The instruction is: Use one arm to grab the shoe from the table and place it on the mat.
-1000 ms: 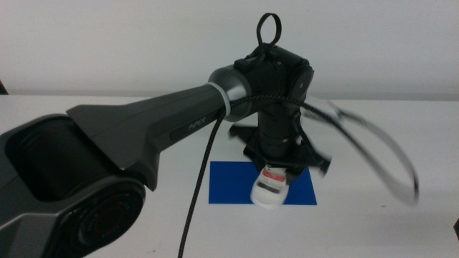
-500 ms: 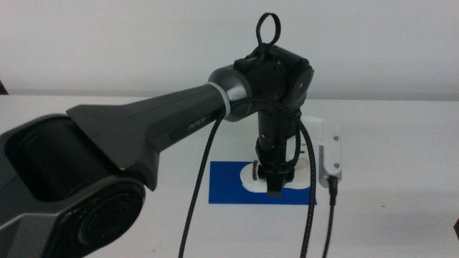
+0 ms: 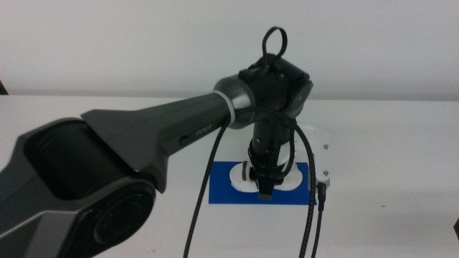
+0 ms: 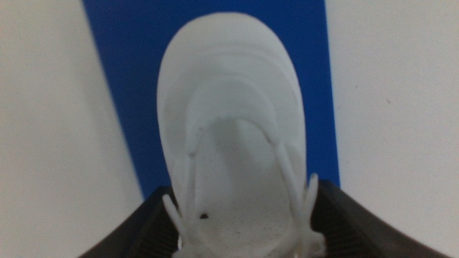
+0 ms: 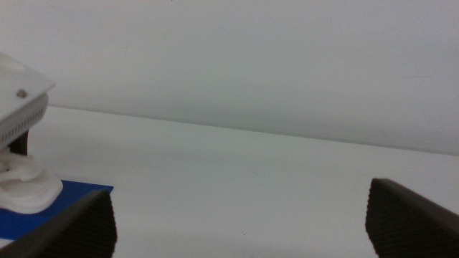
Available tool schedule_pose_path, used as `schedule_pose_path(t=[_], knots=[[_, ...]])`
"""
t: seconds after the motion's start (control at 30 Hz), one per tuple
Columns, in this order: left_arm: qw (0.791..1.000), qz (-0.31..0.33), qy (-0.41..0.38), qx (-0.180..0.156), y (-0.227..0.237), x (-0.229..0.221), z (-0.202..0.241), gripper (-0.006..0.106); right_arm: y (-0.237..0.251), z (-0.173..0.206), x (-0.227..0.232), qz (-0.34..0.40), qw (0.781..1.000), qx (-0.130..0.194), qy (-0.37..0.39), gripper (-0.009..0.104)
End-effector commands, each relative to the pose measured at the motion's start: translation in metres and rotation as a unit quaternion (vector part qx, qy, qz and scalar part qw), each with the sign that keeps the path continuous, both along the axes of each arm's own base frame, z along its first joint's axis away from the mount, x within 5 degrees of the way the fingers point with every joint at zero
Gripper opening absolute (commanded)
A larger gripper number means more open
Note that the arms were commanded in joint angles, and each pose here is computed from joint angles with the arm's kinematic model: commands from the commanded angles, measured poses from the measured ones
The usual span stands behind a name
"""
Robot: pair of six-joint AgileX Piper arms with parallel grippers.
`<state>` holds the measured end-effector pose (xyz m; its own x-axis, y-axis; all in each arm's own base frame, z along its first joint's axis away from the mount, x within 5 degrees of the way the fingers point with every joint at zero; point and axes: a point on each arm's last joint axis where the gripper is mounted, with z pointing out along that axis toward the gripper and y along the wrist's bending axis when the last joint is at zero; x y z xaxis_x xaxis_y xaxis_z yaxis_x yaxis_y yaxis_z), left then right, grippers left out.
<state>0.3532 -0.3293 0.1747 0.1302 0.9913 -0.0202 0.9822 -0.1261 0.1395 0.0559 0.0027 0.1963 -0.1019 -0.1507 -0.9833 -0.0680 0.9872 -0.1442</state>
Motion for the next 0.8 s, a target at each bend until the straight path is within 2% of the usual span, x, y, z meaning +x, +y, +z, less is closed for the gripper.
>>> schedule_pose_path(t=[0.0,0.6,0.77], knots=[[1.0,0.008,0.021,0.02,0.004,-0.001,-0.006,-0.001,0.0,-0.012,-0.001,0.0,1.0,-0.001,-0.001,0.093],[1.0,0.01,0.013,0.01,-0.001,0.003,-0.023,-0.001,0.0,-0.012,-0.001,0.0,1.0,-0.001,-0.001,0.093],[1.0,0.015,0.018,0.014,-0.001,0.004,-0.028,0.008,0.0,-0.012,-0.001,0.0,1.0,-0.001,-0.001,0.093]])
